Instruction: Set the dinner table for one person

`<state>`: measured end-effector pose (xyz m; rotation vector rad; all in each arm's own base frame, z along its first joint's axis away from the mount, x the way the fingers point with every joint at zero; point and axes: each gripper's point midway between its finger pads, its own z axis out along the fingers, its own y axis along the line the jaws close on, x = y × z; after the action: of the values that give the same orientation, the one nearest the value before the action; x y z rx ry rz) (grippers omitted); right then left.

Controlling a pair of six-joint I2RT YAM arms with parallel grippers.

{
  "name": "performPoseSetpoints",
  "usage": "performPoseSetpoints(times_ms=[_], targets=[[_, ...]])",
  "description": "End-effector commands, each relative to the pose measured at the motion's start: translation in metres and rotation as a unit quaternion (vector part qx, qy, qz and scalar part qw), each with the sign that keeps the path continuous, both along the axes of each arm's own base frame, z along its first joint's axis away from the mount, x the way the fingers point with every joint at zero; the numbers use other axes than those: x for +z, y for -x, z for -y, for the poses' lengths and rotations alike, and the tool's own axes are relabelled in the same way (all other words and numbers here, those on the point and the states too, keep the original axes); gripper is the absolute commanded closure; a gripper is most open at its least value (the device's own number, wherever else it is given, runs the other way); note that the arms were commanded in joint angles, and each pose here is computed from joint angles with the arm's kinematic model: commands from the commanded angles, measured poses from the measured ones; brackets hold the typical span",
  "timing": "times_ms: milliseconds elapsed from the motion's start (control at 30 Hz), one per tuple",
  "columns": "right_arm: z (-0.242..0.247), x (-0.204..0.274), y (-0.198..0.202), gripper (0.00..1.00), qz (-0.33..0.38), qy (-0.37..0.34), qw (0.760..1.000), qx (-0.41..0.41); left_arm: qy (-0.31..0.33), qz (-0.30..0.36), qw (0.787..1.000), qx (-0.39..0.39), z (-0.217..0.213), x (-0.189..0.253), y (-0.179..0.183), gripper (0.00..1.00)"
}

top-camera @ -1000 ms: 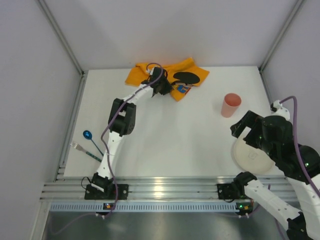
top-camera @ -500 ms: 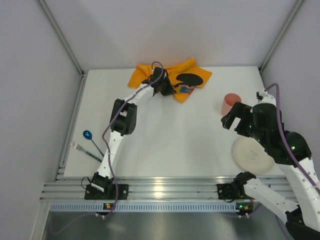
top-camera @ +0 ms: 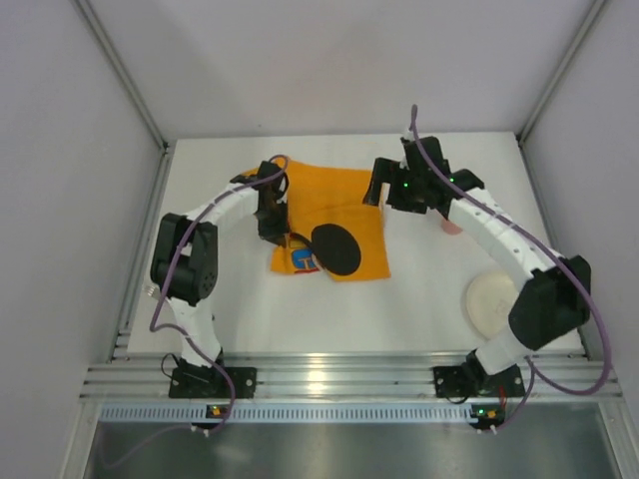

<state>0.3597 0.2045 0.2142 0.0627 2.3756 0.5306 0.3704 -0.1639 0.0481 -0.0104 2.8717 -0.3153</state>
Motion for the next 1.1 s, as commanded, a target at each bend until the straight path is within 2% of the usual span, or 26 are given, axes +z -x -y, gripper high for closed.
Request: performPoseSetpoints(times_ms=[0,100,300,567,700,933,1000,1067], targets=[[-0.035,-0.018,-0.019,0.04,-0.026,-0.048,0.998,0.040,-0.064,-0.029,0.998,-0.009,-0.044,0.004,0.050,1.00],[-0.039,-0.070,-0.013,0.07,-0.088,-0.022,0.995,0.043,-0.056,-0.045,0.997,0.008,-0.056,0.000,0.068,1.00],[-0.039,-0.125,0.018,0.07,-0.133,0.007,0.989,0.066,-0.036,-0.063,0.997,0.017,-0.053,-0.006,0.083,1.00],[-0.064,-0.158,0.035,0.14,-0.144,-0.032,0.984,0.100,-0.005,-0.081,0.996,0.024,-0.038,-0.014,0.079,1.00],[-0.077,-0.167,0.027,0.18,-0.140,-0.044,0.983,0.110,0.004,-0.087,0.996,0.027,-0.033,-0.016,0.075,1.00],[-0.082,-0.172,-0.002,0.23,-0.129,-0.015,0.986,0.107,0.000,-0.094,0.995,0.024,-0.034,-0.018,0.077,1.00],[-0.081,-0.170,-0.007,0.27,-0.126,-0.007,0.986,0.104,-0.006,-0.095,0.995,0.023,-0.037,-0.019,0.079,1.00],[-0.080,-0.171,-0.006,0.44,-0.126,-0.004,0.986,0.108,-0.011,-0.093,0.995,0.021,-0.039,-0.019,0.080,1.00]])
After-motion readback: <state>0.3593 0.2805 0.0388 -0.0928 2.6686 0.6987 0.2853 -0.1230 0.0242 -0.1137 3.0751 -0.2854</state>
